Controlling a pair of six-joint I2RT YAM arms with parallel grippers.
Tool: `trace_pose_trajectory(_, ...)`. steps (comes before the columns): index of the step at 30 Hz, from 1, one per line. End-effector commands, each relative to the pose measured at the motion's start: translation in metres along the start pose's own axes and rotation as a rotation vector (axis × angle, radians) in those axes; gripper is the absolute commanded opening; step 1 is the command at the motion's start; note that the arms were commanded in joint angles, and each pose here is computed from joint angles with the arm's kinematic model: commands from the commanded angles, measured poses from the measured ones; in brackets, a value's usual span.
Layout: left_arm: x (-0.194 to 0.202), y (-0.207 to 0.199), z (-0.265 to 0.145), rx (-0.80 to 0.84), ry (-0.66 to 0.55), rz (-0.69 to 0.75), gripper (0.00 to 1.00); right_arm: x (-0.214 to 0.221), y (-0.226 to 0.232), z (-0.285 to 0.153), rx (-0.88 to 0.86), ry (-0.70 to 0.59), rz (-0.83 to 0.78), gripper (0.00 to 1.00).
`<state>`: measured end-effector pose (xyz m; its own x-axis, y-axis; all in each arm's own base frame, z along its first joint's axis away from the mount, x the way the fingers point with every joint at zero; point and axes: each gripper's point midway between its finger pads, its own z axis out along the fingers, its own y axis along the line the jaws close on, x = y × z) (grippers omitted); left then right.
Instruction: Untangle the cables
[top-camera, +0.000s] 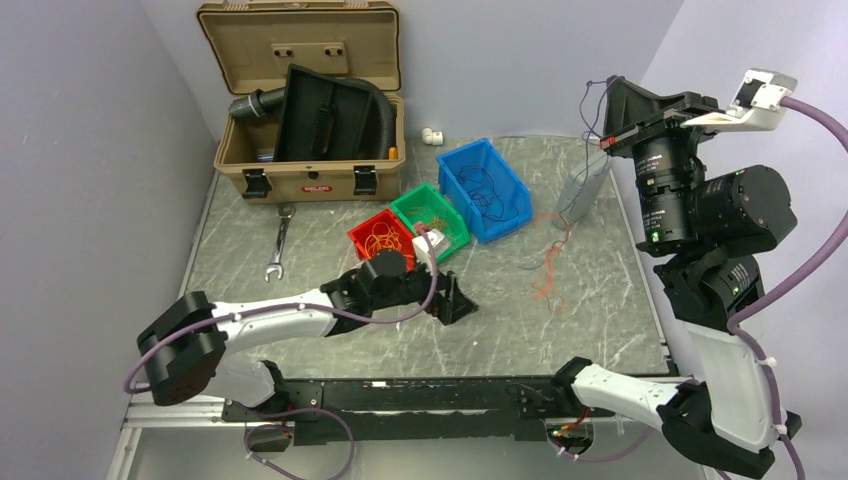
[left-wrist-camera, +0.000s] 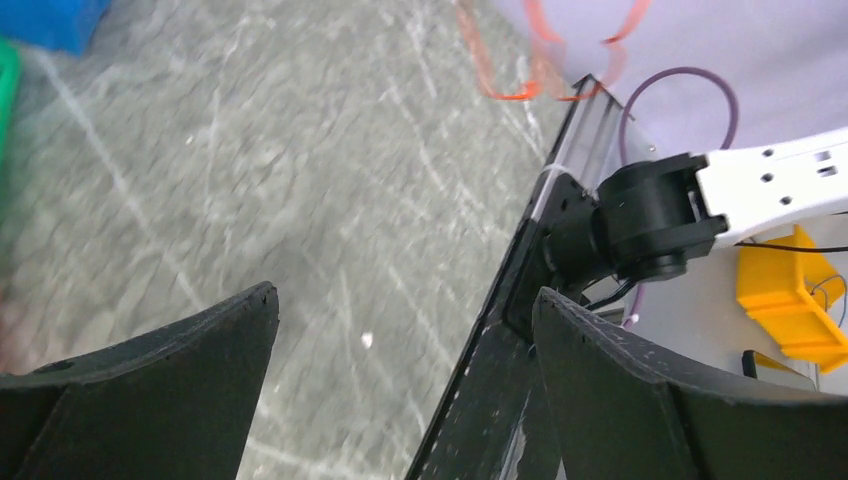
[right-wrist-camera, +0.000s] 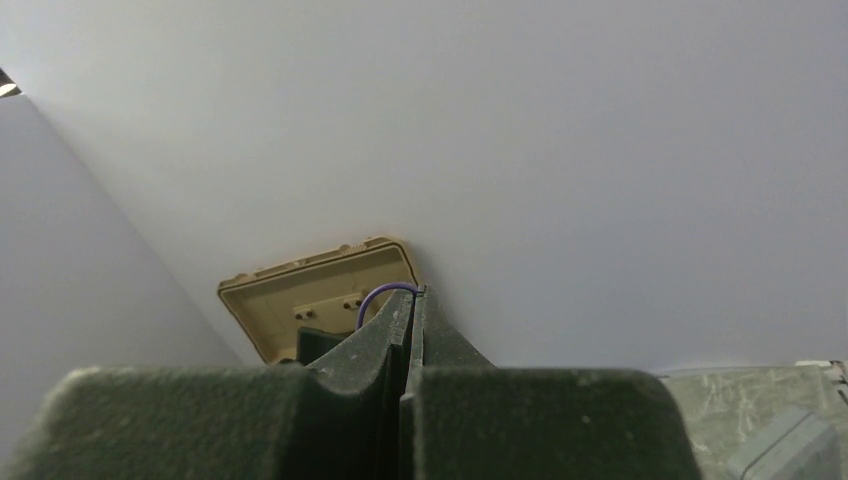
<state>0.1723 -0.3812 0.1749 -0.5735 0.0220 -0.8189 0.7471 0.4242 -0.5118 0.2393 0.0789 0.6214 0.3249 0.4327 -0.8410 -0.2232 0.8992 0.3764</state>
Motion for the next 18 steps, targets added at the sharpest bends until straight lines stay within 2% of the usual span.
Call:
trace_pose_trajectory(1,-0.035,-0.041,0.024,0.117,-0.077,0.08,0.99,-0.009,0.013,0.003,-0.045,-0.015,0.059,0.0)
trace_pose_trajectory(5,-0.054,-0.055,0.049,0.134,-0.128,0.093,0.99,-0.004,0.019,0.007,-0.06,-0.008,0.074,0.0)
trace_pose_trajectory(8,-0.064,-0.049,0.071,0.089,-0.151,0.061,0.99,-0.002,0.022,0.01,-0.068,-0.004,0.082,0.0)
trace_pose_trajectory(14,-0.094,0.0,0.098,-0.118,-0.292,-0.052,0.98,-0.001,0.031,0.012,-0.102,0.001,0.119,0.0)
trace_pose_trajectory(15,-0.1,0.006,0.098,-0.126,-0.322,-0.071,0.89,0.0,0.031,0.012,-0.104,0.003,0.122,0.0)
trace_pose_trajectory(16,-0.103,0.016,0.098,-0.148,-0.338,-0.091,0.68,0.0,0.032,0.012,-0.104,0.005,0.125,0.0)
trace_pose_trajectory(17,-0.103,0.027,0.097,-0.182,-0.34,-0.115,0.38,0.0,0.032,0.012,-0.107,0.008,0.128,0.0)
trace_pose_trajectory(18,-0.103,0.037,0.094,-0.218,-0.341,-0.135,0.16,0.0,0.032,0.011,-0.108,0.008,0.129,0.0)
